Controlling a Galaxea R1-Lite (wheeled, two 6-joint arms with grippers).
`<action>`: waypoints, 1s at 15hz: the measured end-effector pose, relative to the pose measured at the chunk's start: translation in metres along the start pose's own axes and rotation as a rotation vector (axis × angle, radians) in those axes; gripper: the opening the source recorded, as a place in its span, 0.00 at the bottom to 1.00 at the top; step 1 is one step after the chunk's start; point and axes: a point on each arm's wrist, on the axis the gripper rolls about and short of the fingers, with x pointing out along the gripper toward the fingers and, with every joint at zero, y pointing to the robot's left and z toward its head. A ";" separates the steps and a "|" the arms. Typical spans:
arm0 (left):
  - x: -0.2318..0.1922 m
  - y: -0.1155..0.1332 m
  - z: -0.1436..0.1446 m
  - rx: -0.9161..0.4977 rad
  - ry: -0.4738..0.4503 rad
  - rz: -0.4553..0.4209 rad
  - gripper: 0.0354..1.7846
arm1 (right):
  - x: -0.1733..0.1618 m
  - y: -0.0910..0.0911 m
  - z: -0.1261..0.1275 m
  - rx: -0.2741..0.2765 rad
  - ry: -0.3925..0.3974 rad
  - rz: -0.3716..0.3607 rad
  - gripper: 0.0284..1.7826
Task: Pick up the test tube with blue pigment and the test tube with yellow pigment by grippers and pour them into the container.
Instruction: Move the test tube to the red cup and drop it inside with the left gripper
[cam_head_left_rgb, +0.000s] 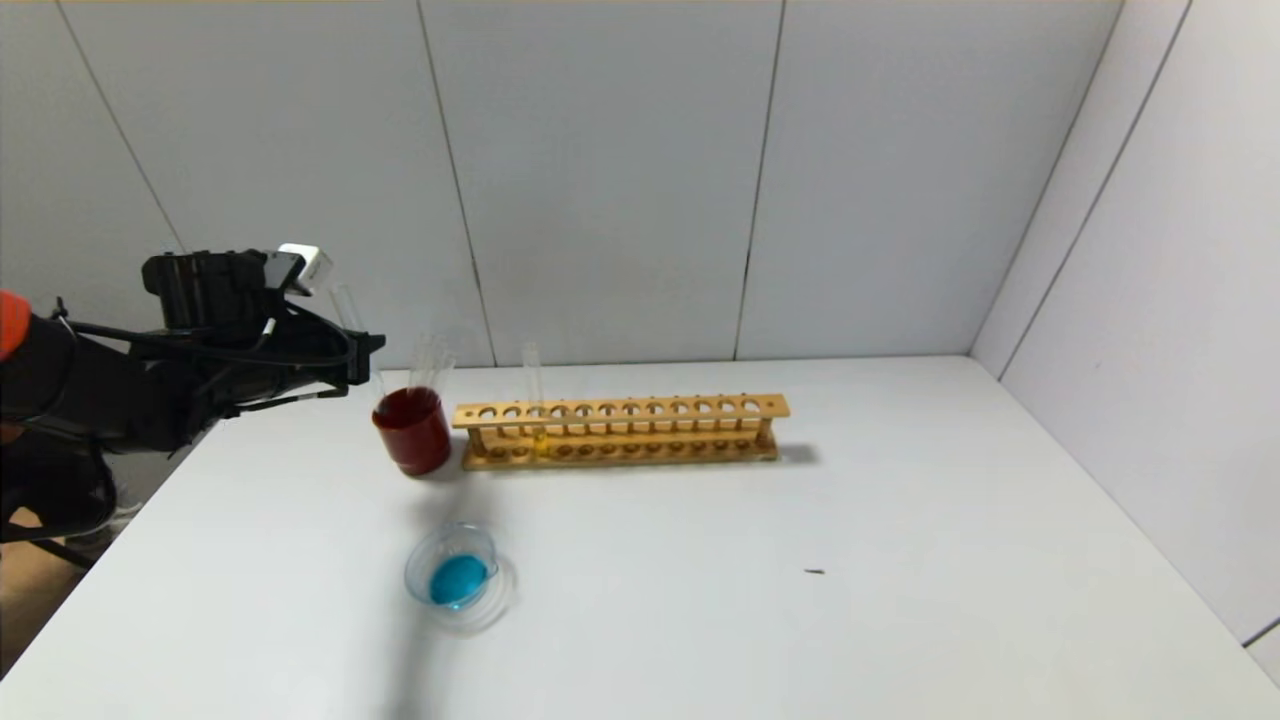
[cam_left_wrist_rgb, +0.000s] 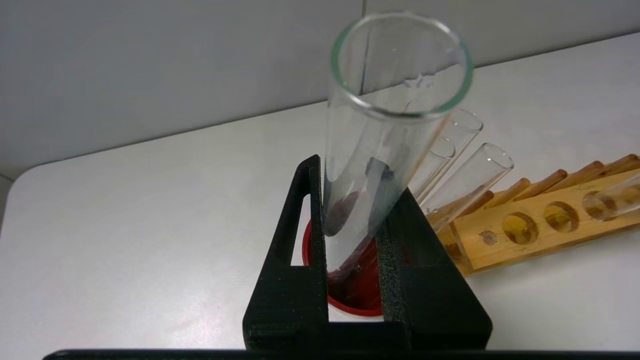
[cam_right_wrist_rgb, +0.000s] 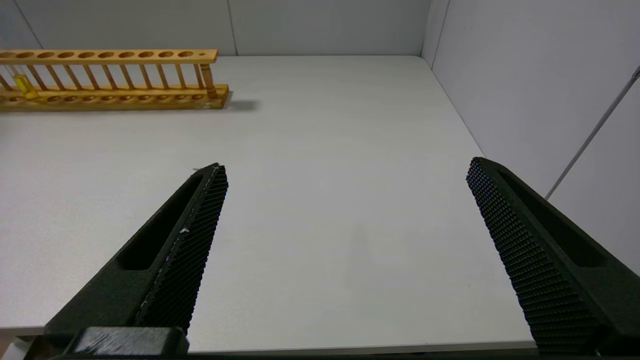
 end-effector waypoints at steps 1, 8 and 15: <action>0.005 0.001 -0.002 -0.005 0.002 0.000 0.17 | 0.000 0.000 0.000 0.000 0.000 0.000 0.98; 0.022 -0.002 -0.018 -0.020 0.043 -0.016 0.17 | 0.000 0.000 0.000 0.000 0.000 0.000 0.98; 0.030 -0.002 -0.030 -0.038 0.073 -0.023 0.17 | 0.000 0.000 0.000 0.000 0.000 0.000 0.98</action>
